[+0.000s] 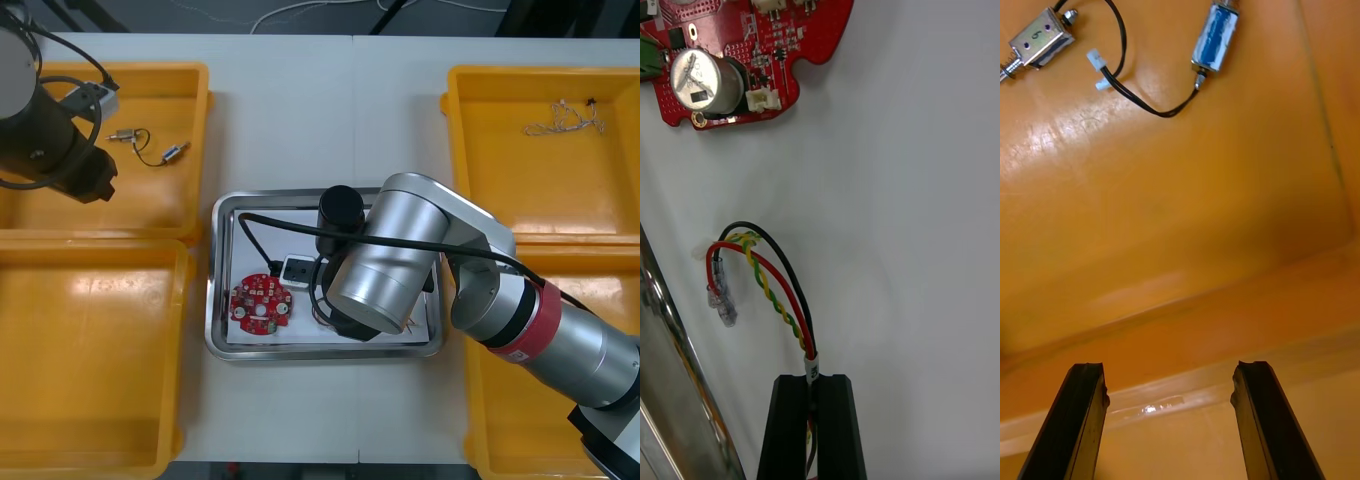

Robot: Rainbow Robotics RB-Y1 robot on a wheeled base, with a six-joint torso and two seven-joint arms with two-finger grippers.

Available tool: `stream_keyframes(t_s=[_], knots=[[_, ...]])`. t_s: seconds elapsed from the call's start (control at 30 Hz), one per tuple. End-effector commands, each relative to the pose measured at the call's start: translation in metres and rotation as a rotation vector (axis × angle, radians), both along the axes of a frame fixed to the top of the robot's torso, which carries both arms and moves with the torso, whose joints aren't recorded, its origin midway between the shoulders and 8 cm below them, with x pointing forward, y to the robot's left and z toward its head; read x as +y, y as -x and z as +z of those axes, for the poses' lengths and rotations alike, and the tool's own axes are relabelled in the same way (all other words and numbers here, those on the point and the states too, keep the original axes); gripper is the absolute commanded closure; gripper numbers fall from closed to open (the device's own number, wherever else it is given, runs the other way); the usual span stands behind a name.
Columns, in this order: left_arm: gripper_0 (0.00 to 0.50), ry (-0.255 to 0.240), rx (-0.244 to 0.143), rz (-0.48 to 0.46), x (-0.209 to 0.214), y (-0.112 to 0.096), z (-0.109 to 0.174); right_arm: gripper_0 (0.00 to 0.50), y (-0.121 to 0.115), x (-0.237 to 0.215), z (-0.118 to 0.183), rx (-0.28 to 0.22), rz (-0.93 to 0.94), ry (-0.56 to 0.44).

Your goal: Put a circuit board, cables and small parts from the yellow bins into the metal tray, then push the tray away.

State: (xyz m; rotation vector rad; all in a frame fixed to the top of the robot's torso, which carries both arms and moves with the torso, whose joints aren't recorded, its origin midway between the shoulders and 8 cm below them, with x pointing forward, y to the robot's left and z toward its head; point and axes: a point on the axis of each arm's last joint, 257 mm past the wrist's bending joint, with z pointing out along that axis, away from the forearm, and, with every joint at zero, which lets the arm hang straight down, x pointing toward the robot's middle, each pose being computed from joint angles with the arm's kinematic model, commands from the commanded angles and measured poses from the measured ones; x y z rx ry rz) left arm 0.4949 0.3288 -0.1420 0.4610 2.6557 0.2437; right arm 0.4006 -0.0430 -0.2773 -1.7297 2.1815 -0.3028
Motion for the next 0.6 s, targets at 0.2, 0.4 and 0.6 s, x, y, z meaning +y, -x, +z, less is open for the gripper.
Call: stream_keyframes(t_s=[0.2,0.4,0.6], knots=[[0.0,0.027,-0.099,-0.083,-0.033,-0.053,0.02,0.102,0.011,0.006,-0.009,0.008,0.018,-0.001],[0.0,-0.01,-0.113,-0.09,-0.038,-0.071,0.017,0.0,0.008,0.001,-0.004,-0.009,0.0,-0.002],[0.0,-0.012,-0.122,-0.102,-0.043,-0.084,0.014,0.0,0.008,-0.003,0.016,-0.041,-0.066,-0.045]])
